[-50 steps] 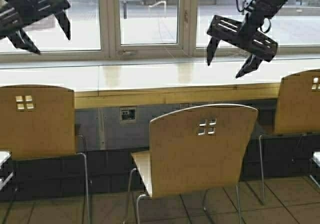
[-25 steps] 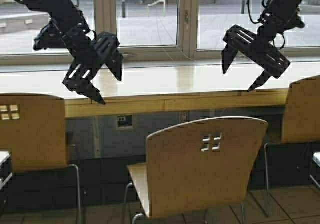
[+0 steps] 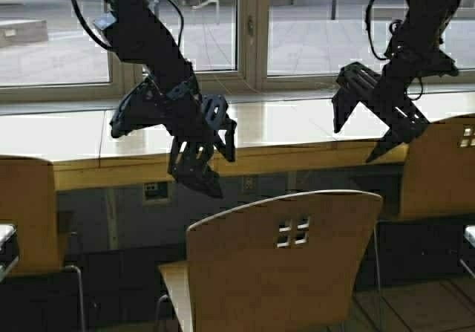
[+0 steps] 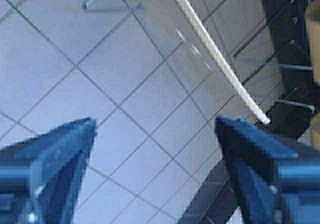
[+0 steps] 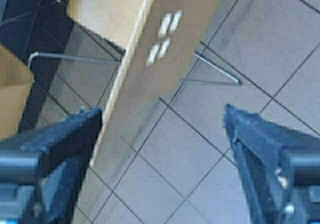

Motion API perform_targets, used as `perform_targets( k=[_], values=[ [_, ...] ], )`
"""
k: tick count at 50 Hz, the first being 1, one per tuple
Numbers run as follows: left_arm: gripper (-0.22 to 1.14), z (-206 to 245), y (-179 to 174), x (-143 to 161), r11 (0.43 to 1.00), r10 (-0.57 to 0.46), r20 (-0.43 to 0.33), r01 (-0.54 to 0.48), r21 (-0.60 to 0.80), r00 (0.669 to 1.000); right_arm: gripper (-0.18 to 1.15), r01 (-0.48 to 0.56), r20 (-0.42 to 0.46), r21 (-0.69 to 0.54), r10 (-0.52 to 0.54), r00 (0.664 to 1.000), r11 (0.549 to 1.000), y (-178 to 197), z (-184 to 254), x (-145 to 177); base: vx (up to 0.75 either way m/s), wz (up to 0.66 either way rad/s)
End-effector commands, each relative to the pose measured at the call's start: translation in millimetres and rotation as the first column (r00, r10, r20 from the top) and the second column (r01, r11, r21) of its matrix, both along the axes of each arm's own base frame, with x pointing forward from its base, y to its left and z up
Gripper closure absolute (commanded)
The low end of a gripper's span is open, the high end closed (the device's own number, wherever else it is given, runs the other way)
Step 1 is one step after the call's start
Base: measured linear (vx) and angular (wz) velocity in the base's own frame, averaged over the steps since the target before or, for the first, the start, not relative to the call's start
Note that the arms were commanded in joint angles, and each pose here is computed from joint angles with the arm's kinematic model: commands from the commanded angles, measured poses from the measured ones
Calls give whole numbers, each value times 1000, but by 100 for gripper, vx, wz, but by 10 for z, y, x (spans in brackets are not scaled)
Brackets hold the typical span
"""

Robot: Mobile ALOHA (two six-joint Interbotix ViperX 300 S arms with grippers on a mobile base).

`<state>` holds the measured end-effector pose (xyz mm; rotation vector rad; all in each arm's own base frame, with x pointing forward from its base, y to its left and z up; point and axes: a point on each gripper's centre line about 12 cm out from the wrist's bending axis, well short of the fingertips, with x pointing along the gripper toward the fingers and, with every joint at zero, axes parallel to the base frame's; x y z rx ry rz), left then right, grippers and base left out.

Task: Push the chairs under the table

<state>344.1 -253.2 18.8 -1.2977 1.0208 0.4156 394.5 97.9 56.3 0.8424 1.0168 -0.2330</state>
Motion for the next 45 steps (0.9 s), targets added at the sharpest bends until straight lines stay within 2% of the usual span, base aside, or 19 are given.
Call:
perform_targets(
  k=[1, 12, 20, 28, 45],
  values=[
    [-9, -13, -158, -26, 999, 26, -13, -26, -37, 1000, -7, 2, 13, -3, -2, 1000, 1000, 5, 8, 55, 17, -6],
    [-9, -313, -242, 37, 997, 71, -60, -74, -38, 996, -7, 9, -7, -10, -9, 1000, 1000, 27, -248, 263, 16, -6],
    [-9, -410, -310, 118, 996, 75, -60, -78, -42, 995, -7, 12, -64, -15, -13, 998, 1000, 37, -542, 279, 11, -1],
    [-9, -518, -395, 240, 994, 90, -52, -92, -52, 995, -7, 15, -80, -24, -17, 997, 1000, 42, -722, 337, 10, 1],
    [-9, -879, -402, 266, 994, 102, -89, -104, -25, 991, -7, 25, -115, -27, -28, 993, 999, 78, -1150, 502, 8, 2]
  ],
)
